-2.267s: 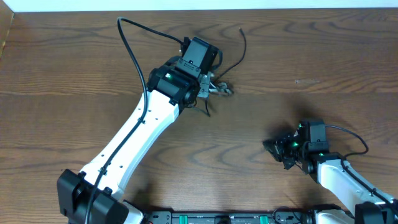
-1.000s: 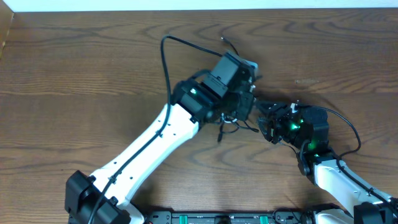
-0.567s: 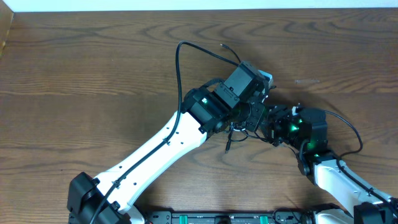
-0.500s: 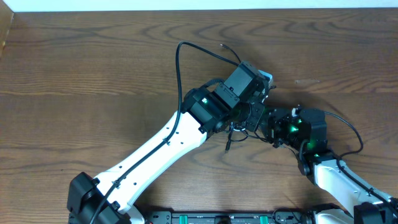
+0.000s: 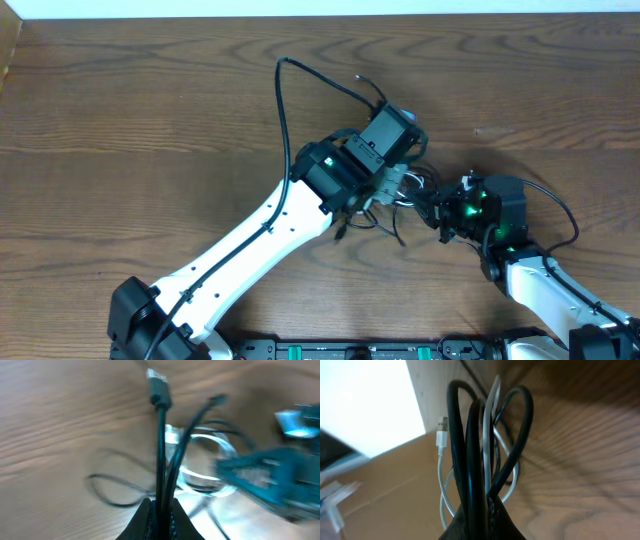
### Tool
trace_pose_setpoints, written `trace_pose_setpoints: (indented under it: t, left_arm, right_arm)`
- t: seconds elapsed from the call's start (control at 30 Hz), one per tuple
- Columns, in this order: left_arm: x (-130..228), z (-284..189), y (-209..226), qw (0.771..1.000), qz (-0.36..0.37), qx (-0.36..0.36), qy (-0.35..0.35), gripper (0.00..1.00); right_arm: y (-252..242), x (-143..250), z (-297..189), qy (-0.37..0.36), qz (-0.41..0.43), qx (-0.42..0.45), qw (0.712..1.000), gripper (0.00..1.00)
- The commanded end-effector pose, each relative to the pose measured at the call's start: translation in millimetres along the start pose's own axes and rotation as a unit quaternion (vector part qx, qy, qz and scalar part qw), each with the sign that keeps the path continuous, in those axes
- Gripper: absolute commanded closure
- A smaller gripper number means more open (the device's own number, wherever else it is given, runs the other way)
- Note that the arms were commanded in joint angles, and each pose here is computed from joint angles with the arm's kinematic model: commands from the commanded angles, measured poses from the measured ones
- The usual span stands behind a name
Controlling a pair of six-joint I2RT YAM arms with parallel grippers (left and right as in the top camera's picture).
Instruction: Untangle cables
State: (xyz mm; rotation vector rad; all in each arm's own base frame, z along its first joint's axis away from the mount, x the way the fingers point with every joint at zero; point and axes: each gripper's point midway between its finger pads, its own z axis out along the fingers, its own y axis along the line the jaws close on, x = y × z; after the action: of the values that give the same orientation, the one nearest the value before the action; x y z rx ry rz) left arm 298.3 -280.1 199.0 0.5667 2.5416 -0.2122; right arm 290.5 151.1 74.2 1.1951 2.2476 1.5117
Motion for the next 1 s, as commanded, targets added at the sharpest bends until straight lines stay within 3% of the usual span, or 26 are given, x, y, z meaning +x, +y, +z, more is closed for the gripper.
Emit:
trace_pose_setpoints:
  t: [0.0, 0.43, 0.67, 0.7, 0.73, 0.8, 0.83, 0.87, 0.97]
  left_arm:
    - [-13.0, -16.0, 67.6, 0.987, -0.04, -0.148, -0.044, 0.92]
    - [-2.6, -16.5, 149.7, 0.97, -0.116, -0.212, -0.006, 0.92]
    - [-0.9, -18.2, 177.7, 0.962, -0.147, -0.23, -0.003, 0.92]
    - [-0.6, -18.3, 180.0, 0.961, -0.149, -0.232, -0.002, 0.88]
    - [-0.2, -17.9, 181.5, 0.961, -0.151, -0.232, -0.001, 0.77]
    - [0.6, -15.1, 177.8, 0.964, -0.152, -0.219, 0.003, 0.43]
    - [1.2, -12.9, 172.8, 0.967, -0.154, -0.204, 0.007, 0.18]
    - [2.2, -9.4, 164.4, 0.972, -0.151, -0.178, 0.014, 0.05]
    - [8.4, 1.2, 113.3, 0.997, -0.05, -0.027, 0.056, 0.04]
  right_arm:
    - [13.8, 10.8, -5.1, 0.047, -0.033, -0.032, 0.998, 0.99]
    - [99.0, 31.5, -36.8, 0.085, -0.206, -0.208, 0.952, 0.99]
    - [91.1, 53.9, -41.6, 0.134, -0.303, -0.216, 0.918, 0.99]
    - [88.0, 56.2, -41.5, 0.142, -0.309, -0.214, 0.916, 0.99]
    - [84.5, 58.1, -41.2, 0.15, -0.311, -0.21, 0.915, 0.99]
    - [77.4, 58.7, -39.3, 0.158, -0.307, -0.199, 0.917, 0.99]
    - [74.2, 57.9, -37.9, 0.159, -0.302, -0.193, 0.92, 0.99]
    - [71.9, 56.8, -36.7, 0.159, -0.296, -0.188, 0.923, 0.99]
    - [69.9, 54.7, -35.2, 0.155, -0.29, -0.183, 0.927, 0.99]
